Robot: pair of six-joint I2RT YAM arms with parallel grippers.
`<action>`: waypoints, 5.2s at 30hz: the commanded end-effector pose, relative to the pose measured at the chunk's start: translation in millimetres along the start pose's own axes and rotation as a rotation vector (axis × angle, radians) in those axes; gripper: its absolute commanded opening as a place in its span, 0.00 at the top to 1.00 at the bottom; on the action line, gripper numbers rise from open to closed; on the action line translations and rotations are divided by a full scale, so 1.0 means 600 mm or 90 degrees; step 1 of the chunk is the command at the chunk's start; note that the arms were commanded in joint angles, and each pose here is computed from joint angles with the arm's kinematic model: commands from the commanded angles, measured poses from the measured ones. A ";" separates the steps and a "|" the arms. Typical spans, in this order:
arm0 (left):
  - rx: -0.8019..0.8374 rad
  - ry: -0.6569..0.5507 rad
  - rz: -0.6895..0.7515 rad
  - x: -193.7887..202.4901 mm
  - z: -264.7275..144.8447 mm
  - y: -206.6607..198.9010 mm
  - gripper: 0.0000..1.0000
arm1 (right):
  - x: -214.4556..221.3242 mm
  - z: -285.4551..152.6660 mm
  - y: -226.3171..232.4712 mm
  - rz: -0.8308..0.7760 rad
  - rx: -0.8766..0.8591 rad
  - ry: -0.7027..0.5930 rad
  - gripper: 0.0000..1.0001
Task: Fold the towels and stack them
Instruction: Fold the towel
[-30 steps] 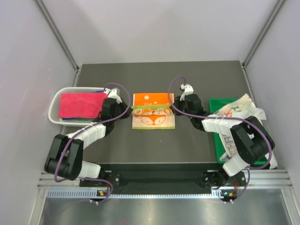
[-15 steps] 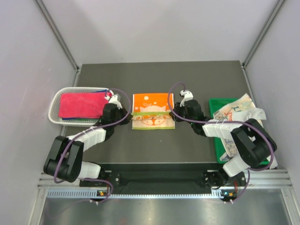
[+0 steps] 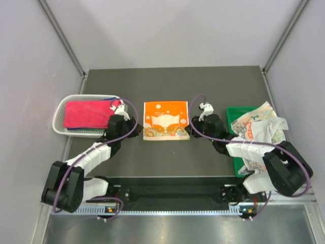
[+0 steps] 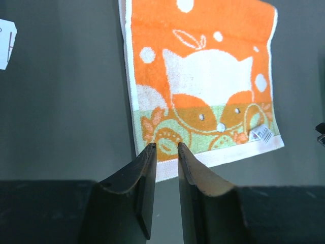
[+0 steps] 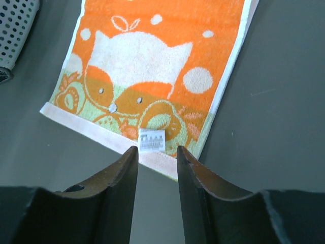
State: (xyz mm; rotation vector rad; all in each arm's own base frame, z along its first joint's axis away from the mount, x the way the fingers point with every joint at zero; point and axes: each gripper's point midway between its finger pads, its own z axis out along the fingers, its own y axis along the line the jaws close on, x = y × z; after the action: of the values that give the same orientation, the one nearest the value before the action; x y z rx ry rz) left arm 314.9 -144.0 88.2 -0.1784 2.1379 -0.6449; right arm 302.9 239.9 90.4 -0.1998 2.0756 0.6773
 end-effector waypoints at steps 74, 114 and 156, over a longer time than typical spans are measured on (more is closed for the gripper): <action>-0.283 0.161 0.074 -0.037 0.316 0.131 0.76 | -0.171 0.272 -0.151 0.045 0.165 0.018 0.58; -0.255 0.171 -0.018 0.030 0.304 0.124 1.00 | -0.078 0.274 -0.211 0.025 0.262 0.169 1.00; -0.262 0.040 -0.018 -0.019 0.206 0.017 1.00 | -0.112 0.211 -0.236 -0.019 0.284 0.171 1.00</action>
State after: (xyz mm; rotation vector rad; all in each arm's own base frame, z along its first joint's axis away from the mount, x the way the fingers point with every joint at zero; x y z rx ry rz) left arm 392.4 -199.8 27.6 -0.4455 2.3310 -0.3039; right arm 471.8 194.1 29.5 -0.0874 2.4529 0.1860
